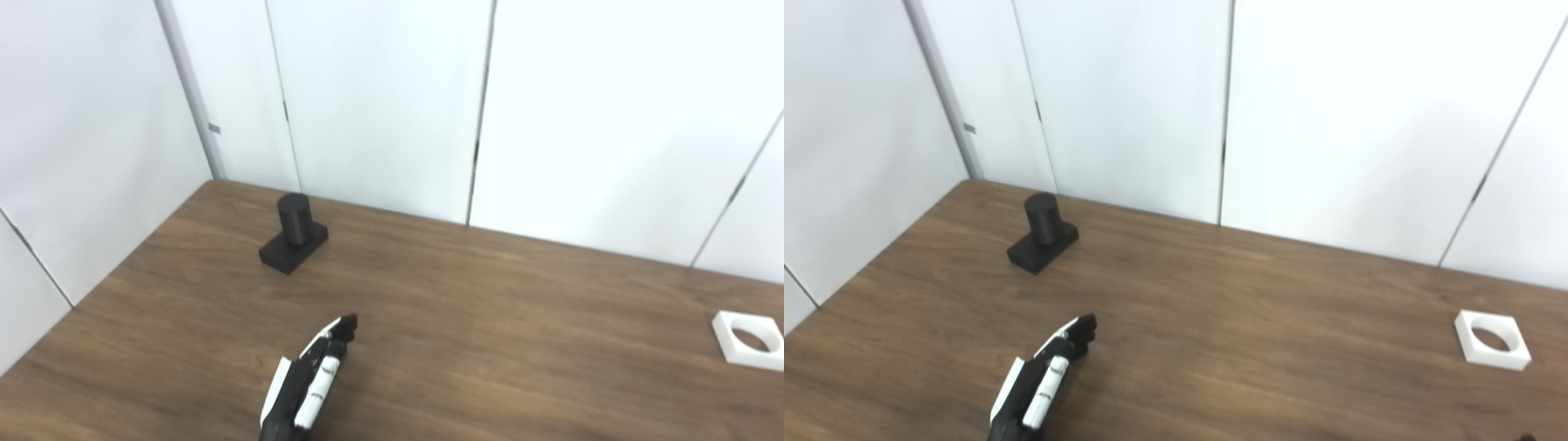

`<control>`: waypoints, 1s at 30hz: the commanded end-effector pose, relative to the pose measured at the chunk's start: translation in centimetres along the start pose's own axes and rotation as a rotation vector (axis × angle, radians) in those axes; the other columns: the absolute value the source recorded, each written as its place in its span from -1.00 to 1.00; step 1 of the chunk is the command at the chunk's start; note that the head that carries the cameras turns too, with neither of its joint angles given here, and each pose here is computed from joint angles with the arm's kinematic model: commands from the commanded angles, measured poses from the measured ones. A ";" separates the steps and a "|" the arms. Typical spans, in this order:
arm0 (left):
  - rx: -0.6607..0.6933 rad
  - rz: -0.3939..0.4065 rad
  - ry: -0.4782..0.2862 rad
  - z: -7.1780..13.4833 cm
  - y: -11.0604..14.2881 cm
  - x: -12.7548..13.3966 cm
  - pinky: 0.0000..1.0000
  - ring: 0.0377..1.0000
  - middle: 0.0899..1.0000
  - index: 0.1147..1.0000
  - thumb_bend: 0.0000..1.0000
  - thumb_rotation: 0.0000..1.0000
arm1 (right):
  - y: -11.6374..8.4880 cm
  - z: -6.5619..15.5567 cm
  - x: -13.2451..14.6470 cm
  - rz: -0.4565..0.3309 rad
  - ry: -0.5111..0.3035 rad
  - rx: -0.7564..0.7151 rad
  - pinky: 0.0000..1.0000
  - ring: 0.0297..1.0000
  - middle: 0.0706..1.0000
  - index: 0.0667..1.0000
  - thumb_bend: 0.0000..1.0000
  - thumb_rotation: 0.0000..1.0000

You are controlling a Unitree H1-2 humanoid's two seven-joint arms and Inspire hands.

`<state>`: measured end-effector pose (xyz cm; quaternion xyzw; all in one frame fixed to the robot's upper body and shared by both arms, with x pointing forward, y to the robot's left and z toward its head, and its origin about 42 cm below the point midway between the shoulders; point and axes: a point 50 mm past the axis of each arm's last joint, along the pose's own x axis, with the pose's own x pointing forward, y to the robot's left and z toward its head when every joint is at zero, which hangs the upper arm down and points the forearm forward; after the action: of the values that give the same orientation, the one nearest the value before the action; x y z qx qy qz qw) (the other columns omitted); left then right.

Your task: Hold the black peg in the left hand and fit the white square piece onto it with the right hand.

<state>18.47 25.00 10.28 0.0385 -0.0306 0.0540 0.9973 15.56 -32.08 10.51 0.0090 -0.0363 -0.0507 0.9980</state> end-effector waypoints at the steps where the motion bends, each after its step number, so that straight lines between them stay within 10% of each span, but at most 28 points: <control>1: -0.056 0.034 -0.018 -0.1 -2.6 -0.2 0.75 0.74 0.73 0.65 0.09 0.78 | -0.5 0.1 0.7 -0.003 -0.039 -0.018 1.00 0.98 0.89 0.87 0.42 0.91; 10: 0.024 0.037 -0.005 -0.3 -3.6 -0.4 0.71 0.76 0.73 0.63 0.11 0.71 | -1.4 -0.4 0.8 0.004 -0.047 -0.016 1.00 0.99 0.91 0.86 0.36 0.87; 15: 0.127 0.070 -0.038 0.6 -3.7 -0.6 0.69 0.78 0.76 0.68 -0.05 0.28 | -1.8 -0.2 0.6 0.007 -0.038 -0.030 1.00 1.00 0.92 0.88 0.39 0.89; 19: 0.308 0.178 -0.089 2.8 -2.5 -0.1 0.67 0.78 0.76 0.66 0.17 -0.08 | -2.0 -0.1 0.4 0.006 -0.041 -0.024 1.00 1.00 0.92 0.87 0.35 0.89; 30: 0.805 0.503 -0.104 7.1 4.0 3.3 0.49 0.69 0.69 0.62 0.63 -0.27 | -2.0 -0.1 0.2 0.014 -0.056 -0.029 0.99 0.93 0.88 0.85 0.29 0.87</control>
<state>19.22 29.01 15.79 0.4156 -0.0184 0.2635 0.8704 14.89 -33.73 10.11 -0.0021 -0.0533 -0.0482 0.9974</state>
